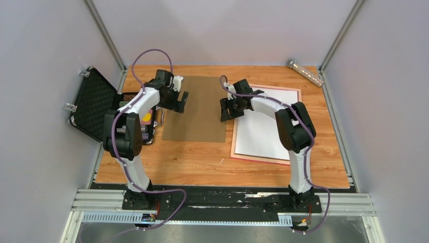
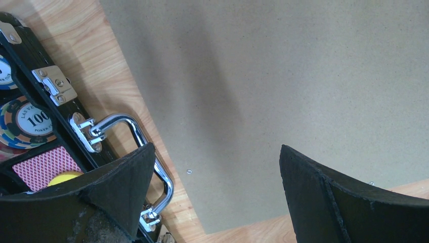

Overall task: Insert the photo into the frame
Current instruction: Move the photo frame to the center of the board.

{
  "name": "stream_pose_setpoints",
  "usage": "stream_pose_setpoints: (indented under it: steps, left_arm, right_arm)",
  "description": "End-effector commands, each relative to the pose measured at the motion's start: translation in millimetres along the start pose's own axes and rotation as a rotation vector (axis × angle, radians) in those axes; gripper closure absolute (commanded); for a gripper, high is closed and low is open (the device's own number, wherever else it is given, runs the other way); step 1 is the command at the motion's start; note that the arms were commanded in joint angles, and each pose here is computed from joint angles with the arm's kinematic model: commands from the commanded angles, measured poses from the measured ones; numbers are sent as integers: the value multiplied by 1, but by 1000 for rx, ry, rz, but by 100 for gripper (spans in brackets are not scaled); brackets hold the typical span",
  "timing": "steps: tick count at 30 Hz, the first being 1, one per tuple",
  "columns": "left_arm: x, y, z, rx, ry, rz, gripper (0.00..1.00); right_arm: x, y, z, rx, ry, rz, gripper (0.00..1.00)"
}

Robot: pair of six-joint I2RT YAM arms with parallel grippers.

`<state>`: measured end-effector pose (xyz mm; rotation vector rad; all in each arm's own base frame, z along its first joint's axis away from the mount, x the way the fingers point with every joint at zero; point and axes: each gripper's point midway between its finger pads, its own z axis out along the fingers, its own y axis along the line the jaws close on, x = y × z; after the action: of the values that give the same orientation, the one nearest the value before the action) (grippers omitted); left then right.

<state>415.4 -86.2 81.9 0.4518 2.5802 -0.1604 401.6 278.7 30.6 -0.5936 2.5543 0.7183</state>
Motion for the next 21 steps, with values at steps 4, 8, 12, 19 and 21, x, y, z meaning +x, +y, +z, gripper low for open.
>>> stream_pose_setpoints:
  steps: [4,8,12,19,21]
  left_arm:
    - [-21,14,8,-32,-24,4,0]
    - [-29,21,20,-51,-14,-1,0]
    - [-36,29,32,-66,-10,-21,0]
    - [-28,35,56,-37,53,-74,0]
    - [-24,37,60,-15,68,-106,0]
  right_arm:
    - [8,-12,-12,88,29,6,42]
    - [-5,-10,-10,78,8,11,42]
    - [-10,-11,-3,77,5,19,41]
    - [-9,-11,4,57,16,37,41]
    - [-7,-9,5,49,21,44,41]
